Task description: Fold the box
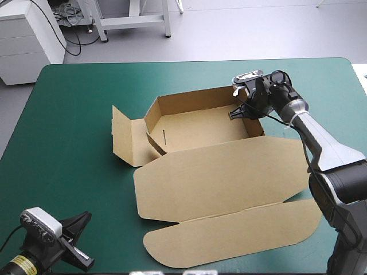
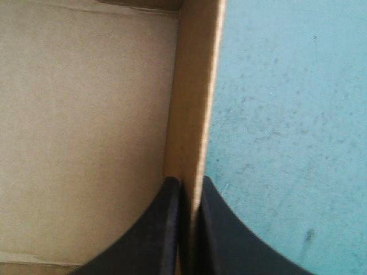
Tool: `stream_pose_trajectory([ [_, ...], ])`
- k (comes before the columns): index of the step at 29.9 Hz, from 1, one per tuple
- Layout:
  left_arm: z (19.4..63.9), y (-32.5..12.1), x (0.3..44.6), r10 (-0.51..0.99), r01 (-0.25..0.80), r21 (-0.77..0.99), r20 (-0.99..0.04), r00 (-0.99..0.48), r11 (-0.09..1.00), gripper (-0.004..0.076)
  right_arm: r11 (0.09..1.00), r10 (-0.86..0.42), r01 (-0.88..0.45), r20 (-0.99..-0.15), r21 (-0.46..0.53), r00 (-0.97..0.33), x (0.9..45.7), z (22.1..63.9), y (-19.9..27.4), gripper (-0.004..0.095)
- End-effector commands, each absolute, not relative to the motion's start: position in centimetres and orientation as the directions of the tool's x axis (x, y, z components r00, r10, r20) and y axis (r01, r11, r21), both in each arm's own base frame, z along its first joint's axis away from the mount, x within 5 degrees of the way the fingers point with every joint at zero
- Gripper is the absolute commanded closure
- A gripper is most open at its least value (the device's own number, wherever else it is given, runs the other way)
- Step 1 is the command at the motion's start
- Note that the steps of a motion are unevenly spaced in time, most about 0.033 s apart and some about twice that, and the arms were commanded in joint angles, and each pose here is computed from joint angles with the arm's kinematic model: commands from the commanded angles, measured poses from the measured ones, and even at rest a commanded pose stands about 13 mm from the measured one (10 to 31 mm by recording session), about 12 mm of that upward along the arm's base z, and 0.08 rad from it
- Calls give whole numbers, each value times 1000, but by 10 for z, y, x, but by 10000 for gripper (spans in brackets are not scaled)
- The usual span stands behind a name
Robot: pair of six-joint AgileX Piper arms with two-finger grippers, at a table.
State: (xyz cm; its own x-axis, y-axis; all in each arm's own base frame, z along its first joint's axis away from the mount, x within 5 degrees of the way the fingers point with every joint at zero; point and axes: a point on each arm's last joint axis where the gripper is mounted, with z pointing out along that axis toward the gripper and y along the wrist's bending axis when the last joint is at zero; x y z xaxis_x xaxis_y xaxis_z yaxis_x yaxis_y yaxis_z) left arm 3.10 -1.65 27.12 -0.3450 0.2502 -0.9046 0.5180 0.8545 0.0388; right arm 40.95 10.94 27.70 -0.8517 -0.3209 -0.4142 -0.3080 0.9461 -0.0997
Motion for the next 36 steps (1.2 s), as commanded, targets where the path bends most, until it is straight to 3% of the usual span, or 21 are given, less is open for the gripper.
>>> stream_pose_trajectory([
  [1, 283, -17, 32, 196, 511, 26, -939, -283, 859, 732, 935, -354, -345, -276, -82, -894, 396, 273, 109, 766],
  [5, 283, -17, 32, 196, 511, 26, -939, -283, 859, 732, 938, -344, -336, -316, -82, -884, 400, 296, 111, 588],
  [8, 283, -17, 32, 196, 511, 26, -939, -283, 859, 732, 940, -338, -328, -352, -88, -873, 401, 324, 110, 513],
  [14, 283, -17, 32, 195, 511, 24, -939, -284, 859, 732, 947, -310, -307, -526, -94, -792, 391, 386, 107, 473],
  [20, 283, -17, 32, 195, 511, 24, -939, -284, 859, 732, 946, -310, -304, -586, -113, -748, 372, 416, 101, 473],
  [26, 283, -17, 32, 195, 511, 24, -939, -284, 859, 732, 946, -315, -300, -581, -124, -751, 374, 414, 100, 473],
  [36, 283, -17, 32, 195, 511, 24, -939, -284, 859, 732, 945, -324, -309, -456, -111, -829, 411, 353, 111, 474],
])
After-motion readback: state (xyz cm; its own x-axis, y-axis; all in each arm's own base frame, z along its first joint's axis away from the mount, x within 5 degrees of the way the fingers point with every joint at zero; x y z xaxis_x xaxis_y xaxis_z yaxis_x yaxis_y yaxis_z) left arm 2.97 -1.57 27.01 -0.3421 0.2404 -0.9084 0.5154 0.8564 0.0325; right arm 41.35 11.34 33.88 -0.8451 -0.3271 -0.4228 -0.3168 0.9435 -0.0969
